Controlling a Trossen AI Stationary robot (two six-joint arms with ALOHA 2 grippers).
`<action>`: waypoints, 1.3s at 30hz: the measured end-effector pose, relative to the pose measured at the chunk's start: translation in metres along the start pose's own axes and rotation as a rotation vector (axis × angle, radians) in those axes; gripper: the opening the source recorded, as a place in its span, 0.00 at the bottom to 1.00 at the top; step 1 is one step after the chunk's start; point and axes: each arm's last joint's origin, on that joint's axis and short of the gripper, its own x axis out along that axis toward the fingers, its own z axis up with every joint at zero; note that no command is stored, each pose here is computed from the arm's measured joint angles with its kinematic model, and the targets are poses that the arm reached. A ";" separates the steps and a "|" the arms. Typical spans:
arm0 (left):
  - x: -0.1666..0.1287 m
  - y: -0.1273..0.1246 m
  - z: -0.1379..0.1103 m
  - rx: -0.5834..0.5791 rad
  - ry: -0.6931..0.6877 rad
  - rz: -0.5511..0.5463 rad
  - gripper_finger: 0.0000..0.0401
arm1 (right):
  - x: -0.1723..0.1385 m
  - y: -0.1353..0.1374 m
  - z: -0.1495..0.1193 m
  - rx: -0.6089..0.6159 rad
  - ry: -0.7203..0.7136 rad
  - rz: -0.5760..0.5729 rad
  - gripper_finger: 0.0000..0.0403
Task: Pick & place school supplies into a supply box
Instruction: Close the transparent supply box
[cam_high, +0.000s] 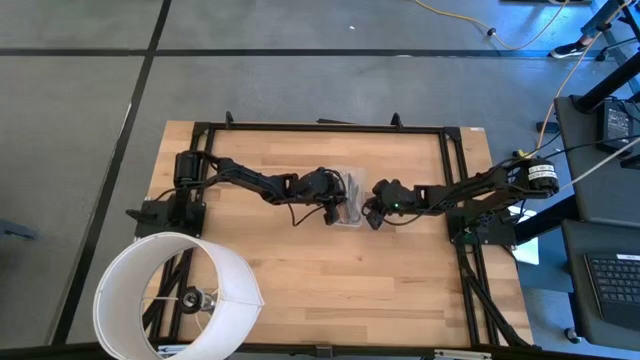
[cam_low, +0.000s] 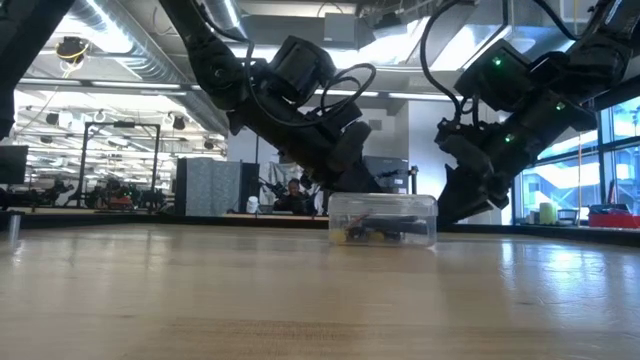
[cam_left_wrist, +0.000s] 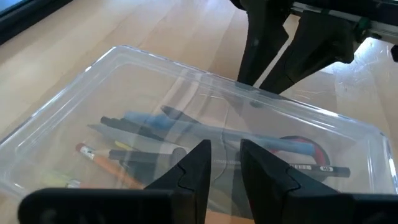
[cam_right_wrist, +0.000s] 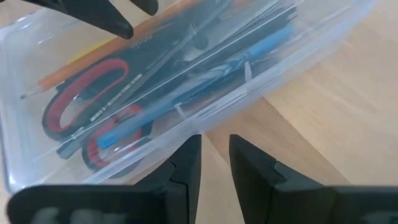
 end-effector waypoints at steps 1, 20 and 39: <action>0.000 -0.001 0.000 -0.003 0.000 0.001 0.20 | 0.000 0.000 0.000 0.000 -0.001 -0.001 0.22; -0.011 -0.018 0.005 -0.003 -0.007 -0.009 0.15 | 0.000 -0.001 0.003 -0.019 -0.038 -0.044 0.22; -0.103 -0.014 0.064 0.170 -0.059 0.055 0.15 | -0.070 0.012 0.028 -0.086 -0.197 0.171 0.22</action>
